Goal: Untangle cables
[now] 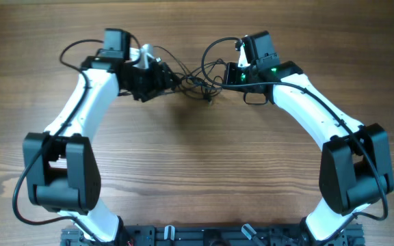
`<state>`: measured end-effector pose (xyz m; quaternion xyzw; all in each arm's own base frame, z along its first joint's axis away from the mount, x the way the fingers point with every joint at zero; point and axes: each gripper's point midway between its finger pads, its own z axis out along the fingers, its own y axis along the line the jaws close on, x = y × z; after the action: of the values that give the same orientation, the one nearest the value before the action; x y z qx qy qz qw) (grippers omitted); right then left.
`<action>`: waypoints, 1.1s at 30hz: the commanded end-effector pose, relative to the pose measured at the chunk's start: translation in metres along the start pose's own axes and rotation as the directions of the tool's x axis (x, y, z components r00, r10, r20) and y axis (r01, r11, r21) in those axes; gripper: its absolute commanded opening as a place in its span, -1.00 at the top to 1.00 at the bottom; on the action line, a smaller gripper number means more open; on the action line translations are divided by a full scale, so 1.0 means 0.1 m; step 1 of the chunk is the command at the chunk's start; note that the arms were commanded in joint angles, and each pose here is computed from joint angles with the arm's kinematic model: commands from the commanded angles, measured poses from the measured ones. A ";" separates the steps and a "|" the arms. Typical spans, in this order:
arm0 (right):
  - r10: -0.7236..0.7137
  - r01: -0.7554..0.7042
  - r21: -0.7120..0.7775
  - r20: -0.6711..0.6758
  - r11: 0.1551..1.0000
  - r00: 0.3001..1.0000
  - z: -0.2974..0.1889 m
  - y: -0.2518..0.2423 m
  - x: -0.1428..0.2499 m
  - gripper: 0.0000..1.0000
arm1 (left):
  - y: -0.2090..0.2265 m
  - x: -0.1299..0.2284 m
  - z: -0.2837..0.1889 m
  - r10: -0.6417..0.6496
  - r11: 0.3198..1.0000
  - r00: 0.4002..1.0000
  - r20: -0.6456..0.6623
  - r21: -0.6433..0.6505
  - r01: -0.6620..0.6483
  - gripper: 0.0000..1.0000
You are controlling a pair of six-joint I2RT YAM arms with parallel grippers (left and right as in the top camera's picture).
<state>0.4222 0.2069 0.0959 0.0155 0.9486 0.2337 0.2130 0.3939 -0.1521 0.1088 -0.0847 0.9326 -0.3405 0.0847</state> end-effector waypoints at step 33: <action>0.018 -0.031 -0.231 -0.061 0.972 0.998 -0.01 0.41 0.06 0.91 | 0.05 -0.18 0.31 -0.297 0.932 0.934 0.201 -0.153 0.329 0.38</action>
<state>0.4128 0.2447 0.1188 -0.0093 0.9180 0.3509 0.1847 0.4124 -0.1655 0.0973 -0.2426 0.9262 -0.2686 0.1058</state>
